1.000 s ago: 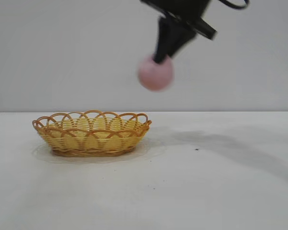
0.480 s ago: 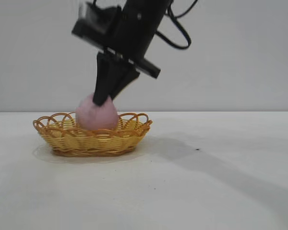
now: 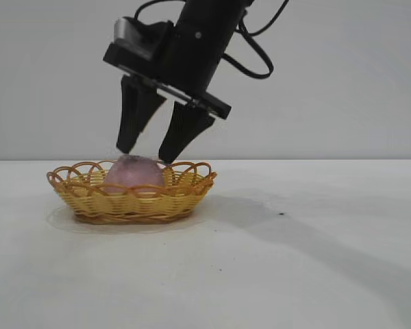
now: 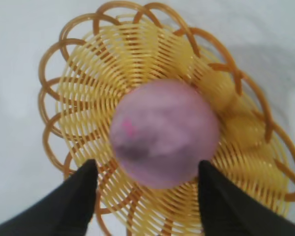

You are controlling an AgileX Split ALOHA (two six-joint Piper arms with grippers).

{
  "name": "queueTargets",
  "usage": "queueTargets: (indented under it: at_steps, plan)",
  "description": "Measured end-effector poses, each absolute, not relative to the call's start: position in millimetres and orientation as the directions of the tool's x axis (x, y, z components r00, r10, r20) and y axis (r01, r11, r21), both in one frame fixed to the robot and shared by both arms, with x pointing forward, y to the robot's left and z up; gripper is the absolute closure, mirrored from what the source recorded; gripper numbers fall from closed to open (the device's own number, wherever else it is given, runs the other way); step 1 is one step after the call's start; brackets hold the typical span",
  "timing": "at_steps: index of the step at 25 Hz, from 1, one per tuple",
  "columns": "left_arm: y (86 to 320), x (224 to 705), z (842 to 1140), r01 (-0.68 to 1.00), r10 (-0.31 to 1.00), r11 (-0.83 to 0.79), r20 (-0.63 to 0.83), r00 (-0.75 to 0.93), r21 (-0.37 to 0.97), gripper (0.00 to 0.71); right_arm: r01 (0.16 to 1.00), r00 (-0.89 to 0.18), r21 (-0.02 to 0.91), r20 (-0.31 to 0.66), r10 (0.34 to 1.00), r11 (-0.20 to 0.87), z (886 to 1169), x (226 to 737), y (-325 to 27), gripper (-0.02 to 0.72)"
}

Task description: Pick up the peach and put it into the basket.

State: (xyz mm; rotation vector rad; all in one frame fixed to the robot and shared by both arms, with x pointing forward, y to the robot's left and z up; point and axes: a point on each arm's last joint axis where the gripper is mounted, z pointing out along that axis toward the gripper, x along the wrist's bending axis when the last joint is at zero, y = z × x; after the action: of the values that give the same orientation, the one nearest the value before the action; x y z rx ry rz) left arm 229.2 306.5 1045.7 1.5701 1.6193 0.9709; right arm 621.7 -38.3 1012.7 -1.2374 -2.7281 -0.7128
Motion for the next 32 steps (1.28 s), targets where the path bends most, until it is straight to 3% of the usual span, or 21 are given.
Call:
queueTargets:
  at_steps: [2, 6, 12, 14, 18, 22, 26, 32]
  plan:
    - [306, 229, 1046, 0.497, 0.998, -0.002, 0.031, -0.049, 0.868, 0.346, 0.804, -0.567, 0.350, 0.210, 0.796, 0.481, 1008, 643, -76, 0.301]
    - [306, 229, 1046, 0.497, 0.998, -0.002, 0.031, -0.049, 0.868, 0.346, 0.898, -0.351, 0.327, 0.132, 0.927, 0.293, 1000, 677, -157, 0.301]
    - [306, 229, 1046, 0.497, 0.998, -0.002, 0.031, -0.049, 0.868, 0.346, 0.932, -0.127, 0.354, 0.133, 0.983, 0.073, 1001, 699, -241, 0.301]
    - [306, 229, 1046, 0.497, 0.998, -0.002, 0.031, -0.049, 0.868, 0.346, 0.936, -0.086, 0.349, 0.143, 0.986, 0.031, 1001, 700, -258, 0.351]
    - [306, 229, 1046, 0.497, 0.998, -0.002, 0.031, -0.049, 0.868, 0.346, 0.945, -0.066, 0.328, 0.144, 0.987, 0.016, 1007, 693, -272, 0.379]
    - [306, 229, 1046, 0.497, 0.998, -0.001, 0.029, -0.050, 0.868, 0.346, 0.918, -0.064, 0.396, 0.155, 0.986, -0.003, 1031, 659, -272, 0.379]
    - [305, 229, 1046, 0.497, 0.999, 0.007, 0.017, -0.043, 0.868, 0.346, 0.862, -0.084, 0.507, 0.190, 0.978, -0.025, 1049, 581, -271, 0.379]
    - [305, 229, 1046, 0.497, 0.999, 0.009, 0.013, -0.041, 0.868, 0.346, 0.796, -0.175, 0.604, 0.163, 0.971, 0.042, 1059, 448, -273, 0.379]
